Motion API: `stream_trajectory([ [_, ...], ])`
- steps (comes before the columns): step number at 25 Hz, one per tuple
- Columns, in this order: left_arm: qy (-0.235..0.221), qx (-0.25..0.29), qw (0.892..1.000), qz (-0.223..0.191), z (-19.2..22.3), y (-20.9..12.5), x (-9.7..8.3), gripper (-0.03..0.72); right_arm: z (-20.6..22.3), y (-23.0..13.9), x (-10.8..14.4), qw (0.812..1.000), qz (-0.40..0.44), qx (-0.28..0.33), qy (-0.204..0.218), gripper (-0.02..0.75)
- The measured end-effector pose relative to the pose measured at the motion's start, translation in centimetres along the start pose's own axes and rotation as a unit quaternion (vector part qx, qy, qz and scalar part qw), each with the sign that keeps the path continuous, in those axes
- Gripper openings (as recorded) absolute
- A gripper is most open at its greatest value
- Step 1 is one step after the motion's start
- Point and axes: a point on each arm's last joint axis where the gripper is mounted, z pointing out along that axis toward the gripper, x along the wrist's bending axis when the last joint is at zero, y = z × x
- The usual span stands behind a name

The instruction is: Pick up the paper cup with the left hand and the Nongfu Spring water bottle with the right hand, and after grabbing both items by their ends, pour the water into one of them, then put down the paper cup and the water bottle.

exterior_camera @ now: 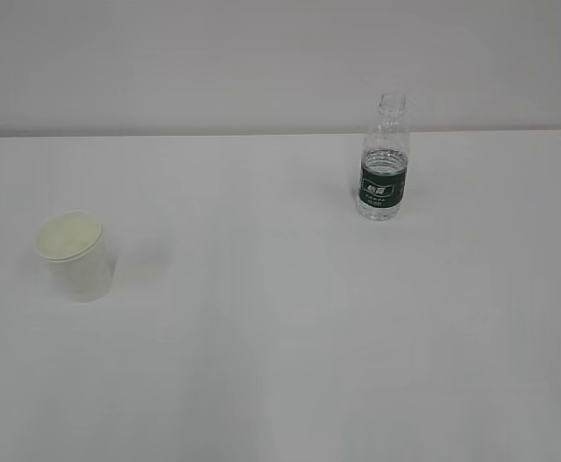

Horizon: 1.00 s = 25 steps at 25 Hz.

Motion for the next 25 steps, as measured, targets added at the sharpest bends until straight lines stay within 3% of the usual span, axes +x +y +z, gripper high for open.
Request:
stream_trajectory([
  [25,0.0,0.0,1.0,0.0,0.0,0.0,-0.01,0.413,0.0,0.0,0.0,1.0,0.0,0.0,0.0,0.574],
])
